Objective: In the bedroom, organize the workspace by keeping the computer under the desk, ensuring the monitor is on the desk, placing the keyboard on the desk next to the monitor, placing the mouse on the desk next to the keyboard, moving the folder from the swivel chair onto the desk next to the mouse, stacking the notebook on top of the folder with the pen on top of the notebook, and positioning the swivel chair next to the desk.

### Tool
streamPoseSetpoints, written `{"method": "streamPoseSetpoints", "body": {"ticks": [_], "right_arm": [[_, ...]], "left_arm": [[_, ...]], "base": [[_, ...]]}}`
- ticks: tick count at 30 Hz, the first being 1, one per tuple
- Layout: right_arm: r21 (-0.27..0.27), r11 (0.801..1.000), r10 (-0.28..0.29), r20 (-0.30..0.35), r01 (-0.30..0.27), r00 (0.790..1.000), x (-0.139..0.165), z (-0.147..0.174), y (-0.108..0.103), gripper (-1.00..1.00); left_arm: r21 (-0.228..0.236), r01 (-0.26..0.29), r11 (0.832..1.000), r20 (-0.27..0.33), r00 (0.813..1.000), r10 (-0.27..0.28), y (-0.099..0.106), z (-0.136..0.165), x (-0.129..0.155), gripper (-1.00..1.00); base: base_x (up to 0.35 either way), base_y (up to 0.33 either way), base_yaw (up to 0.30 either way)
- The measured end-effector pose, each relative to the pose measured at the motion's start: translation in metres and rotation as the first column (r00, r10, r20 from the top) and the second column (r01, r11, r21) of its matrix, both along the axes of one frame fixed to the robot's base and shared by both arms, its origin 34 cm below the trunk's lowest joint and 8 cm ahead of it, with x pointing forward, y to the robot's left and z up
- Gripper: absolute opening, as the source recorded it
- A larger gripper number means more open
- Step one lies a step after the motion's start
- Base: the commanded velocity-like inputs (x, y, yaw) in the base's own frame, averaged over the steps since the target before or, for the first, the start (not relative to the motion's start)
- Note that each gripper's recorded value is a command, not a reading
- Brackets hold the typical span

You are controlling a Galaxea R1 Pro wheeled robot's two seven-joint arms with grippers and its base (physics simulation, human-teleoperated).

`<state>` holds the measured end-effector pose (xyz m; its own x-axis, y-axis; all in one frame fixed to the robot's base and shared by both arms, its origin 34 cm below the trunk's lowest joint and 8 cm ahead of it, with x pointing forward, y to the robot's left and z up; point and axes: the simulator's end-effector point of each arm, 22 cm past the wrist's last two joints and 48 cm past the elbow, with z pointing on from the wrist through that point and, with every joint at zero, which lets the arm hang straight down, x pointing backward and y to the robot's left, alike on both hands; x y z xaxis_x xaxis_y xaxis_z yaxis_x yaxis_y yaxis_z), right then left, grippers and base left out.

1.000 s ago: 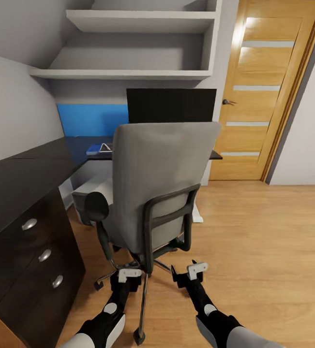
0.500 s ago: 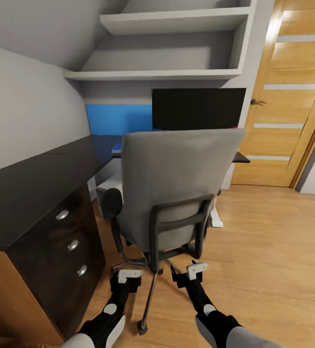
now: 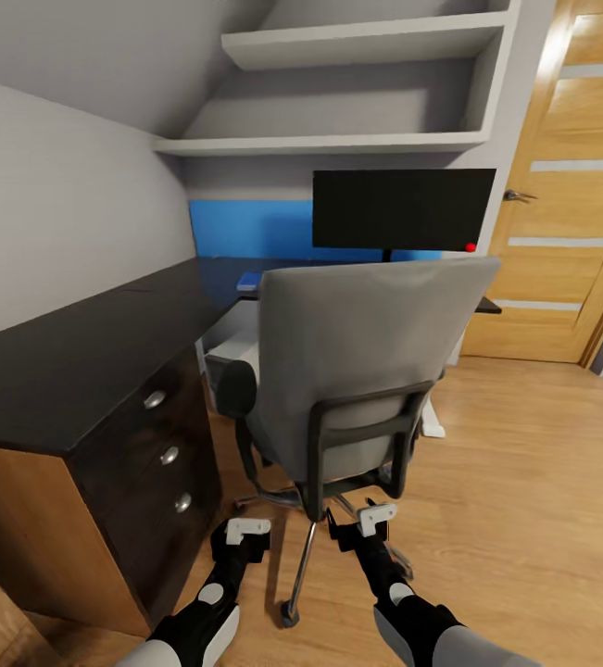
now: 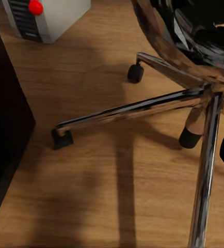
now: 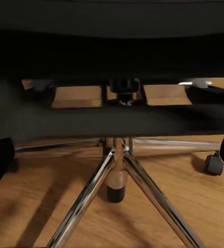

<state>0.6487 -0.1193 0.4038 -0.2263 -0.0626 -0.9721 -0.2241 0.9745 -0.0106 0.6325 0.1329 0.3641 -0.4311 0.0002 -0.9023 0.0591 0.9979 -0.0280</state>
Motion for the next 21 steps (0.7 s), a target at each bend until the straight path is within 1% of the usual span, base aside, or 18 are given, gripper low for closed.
{"method": "streamPoseSetpoints", "body": {"ticks": [1, 2, 5, 7, 9, 13, 15, 18, 21], "right_arm": [[0.0, 1.0, 0.0, 0.0, 0.0, 1.0, 0.0, 0.0, 0.0, 1.0], [0.007, 1.0, -0.013, -0.002, 0.013, 1.0, 0.001, 0.0, -0.003, 1.0], [-0.001, 1.0, -0.001, 0.0, 0.001, 1.0, 0.0, 0.0, -0.001, 1.0], [0.0, 1.0, -0.001, -0.001, 0.001, 1.0, 0.0, 0.0, 0.0, 1.0], [0.0, 1.0, -0.001, -0.001, 0.001, 1.0, 0.0, 0.0, -0.001, 1.0], [0.0, 1.0, -0.001, 0.0, 0.001, 1.0, 0.0, 0.0, -0.001, 1.0], [0.001, 1.0, -0.001, 0.0, 0.001, 1.0, 0.0, 0.0, 0.0, 1.0], [0.002, 1.0, -0.001, 0.0, 0.001, 1.0, 0.0, 0.0, 0.0, 1.0], [0.002, 1.0, -0.007, 0.0, 0.007, 1.0, 0.0, 0.0, 0.0, 1.0]], "left_arm": [[0.0, 0.0, 1.0, 0.0, 1.0, 0.0, 0.0, 0.0, 0.0, 1.0], [0.0, 0.0, 1.0, -0.001, 1.0, 0.0, 0.0, -0.001, 0.0, 1.0], [0.005, 0.005, 1.0, -0.018, 1.0, -0.005, 0.0, -0.007, -0.005, 1.0], [0.018, 0.026, 0.999, -0.026, 0.999, -0.026, -0.004, -0.011, -0.009, 1.0], [0.034, 0.055, 0.998, -0.027, 0.998, -0.054, -0.009, -0.012, -0.011, 1.0], [0.054, 0.127, 0.99, -0.04, 0.991, -0.125, -0.023, -0.018, -0.019, 1.0], [0.047, 0.174, 0.984, -0.05, 0.984, -0.171, -0.033, -0.022, -0.024, 1.0], [0.033, 0.223, 0.974, -0.055, 0.974, -0.221, -0.045, -0.023, -0.028, 1.0], [0.026, 0.243, 0.97, -0.056, 0.969, -0.241, -0.049, -0.024, -0.03, 1.0]], "base": [[-0.068, 0.0, 0.225], [-0.154, 0.0, 0.151], [-0.248, 0.0, 0.071], [-0.297, -0.008, 0.026], [-0.214, -0.036, 0.011], [-0.064, -0.012, 0.003], [-0.017, -0.003, 0.045], [-0.007, -0.001, 0.164], [-0.003, -0.001, 0.227]]}}
